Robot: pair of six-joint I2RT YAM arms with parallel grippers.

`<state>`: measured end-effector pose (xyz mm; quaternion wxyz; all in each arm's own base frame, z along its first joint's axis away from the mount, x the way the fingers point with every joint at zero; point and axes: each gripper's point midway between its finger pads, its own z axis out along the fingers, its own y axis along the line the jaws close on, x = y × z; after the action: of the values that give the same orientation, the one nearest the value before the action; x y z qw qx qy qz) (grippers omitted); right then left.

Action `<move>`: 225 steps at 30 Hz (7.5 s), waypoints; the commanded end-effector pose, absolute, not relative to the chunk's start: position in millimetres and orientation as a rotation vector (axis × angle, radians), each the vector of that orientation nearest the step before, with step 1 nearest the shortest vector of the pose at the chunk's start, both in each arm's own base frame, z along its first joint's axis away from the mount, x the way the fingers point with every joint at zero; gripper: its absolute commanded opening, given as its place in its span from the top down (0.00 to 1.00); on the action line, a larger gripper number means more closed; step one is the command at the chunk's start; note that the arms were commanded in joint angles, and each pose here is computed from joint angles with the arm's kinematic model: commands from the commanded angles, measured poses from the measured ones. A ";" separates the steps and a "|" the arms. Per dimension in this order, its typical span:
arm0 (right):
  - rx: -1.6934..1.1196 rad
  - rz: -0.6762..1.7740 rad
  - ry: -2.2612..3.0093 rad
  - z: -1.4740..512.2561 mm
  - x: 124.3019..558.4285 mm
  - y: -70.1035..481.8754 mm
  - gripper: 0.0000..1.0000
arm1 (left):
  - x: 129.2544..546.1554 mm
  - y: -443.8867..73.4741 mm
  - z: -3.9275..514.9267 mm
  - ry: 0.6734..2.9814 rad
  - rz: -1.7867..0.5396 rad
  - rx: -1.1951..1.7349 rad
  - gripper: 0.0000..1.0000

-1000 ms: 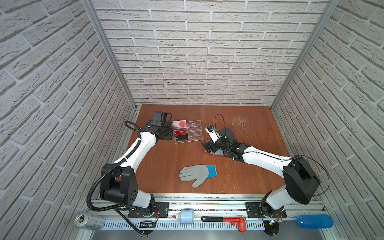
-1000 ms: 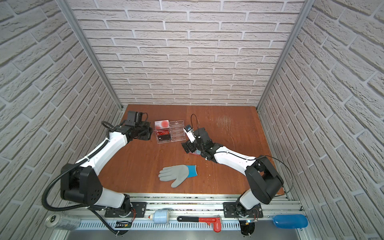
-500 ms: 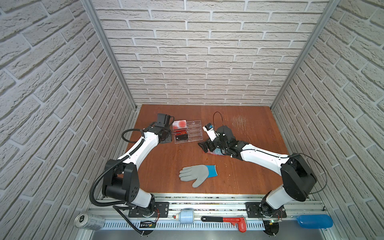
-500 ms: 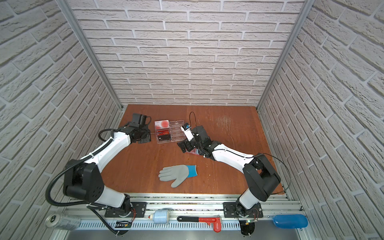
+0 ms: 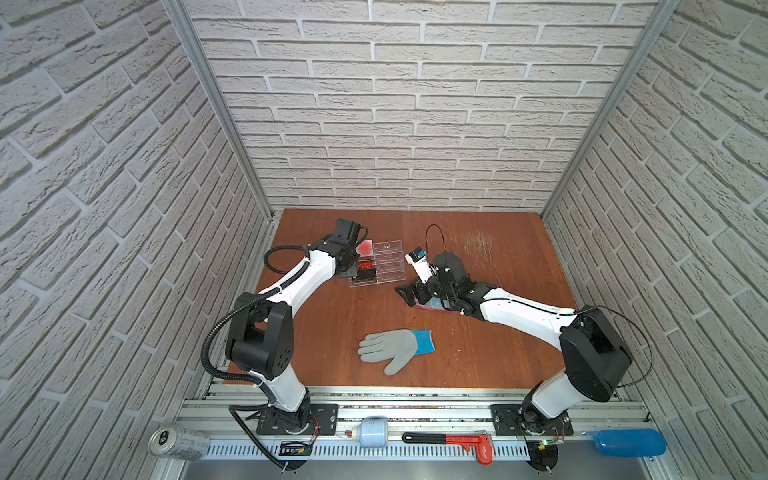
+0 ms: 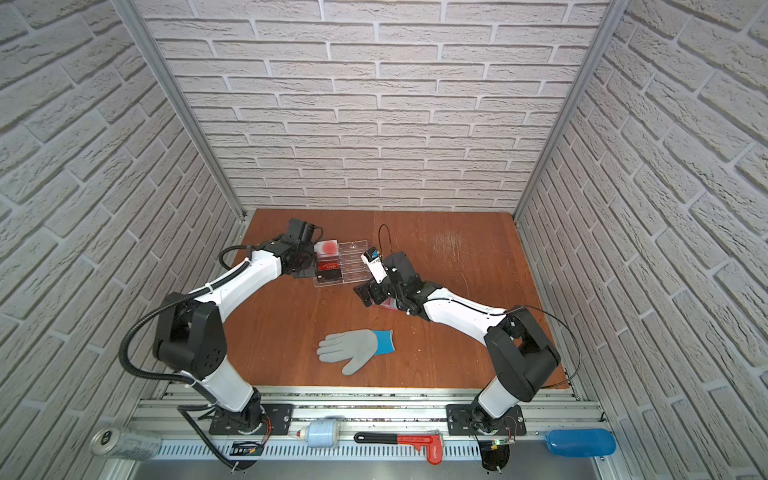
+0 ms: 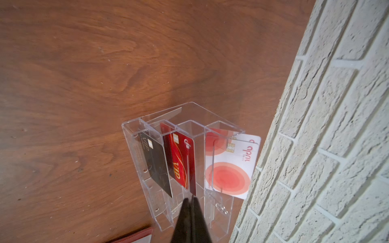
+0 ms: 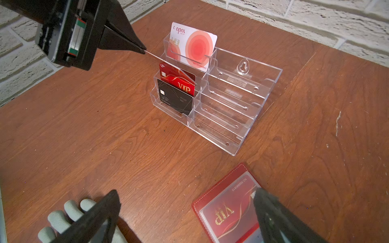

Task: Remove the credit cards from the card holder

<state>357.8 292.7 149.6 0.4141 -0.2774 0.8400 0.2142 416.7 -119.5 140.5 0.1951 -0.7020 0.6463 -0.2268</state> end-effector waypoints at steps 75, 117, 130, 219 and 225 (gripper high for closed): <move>-0.668 0.412 2.131 141.4 386.7 296.9 0.00 | 436.3 -81.3 240.0 1.937 -0.464 -1.078 0.16; -0.489 -0.006 2.113 102.1 501.6 391.3 0.00 | 331.4 -78.8 160.3 1.896 -0.797 -0.636 0.02; -0.464 0.046 2.089 114.1 498.9 392.6 0.00 | 332.9 -88.2 156.6 1.924 -0.835 -0.600 0.02; 0.278 0.909 2.657 21.5 373.9 214.9 0.57 | 380.7 -338.1 77.0 2.249 -1.459 -0.479 0.02; 0.299 0.934 2.645 20.9 374.9 215.6 0.57 | 376.1 -335.5 68.1 2.268 -1.449 -0.495 0.02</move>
<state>384.4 223.6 32.0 0.1776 0.0859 0.9210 0.3360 379.6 -334.0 71.9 0.1978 -0.1834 0.8153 -0.5124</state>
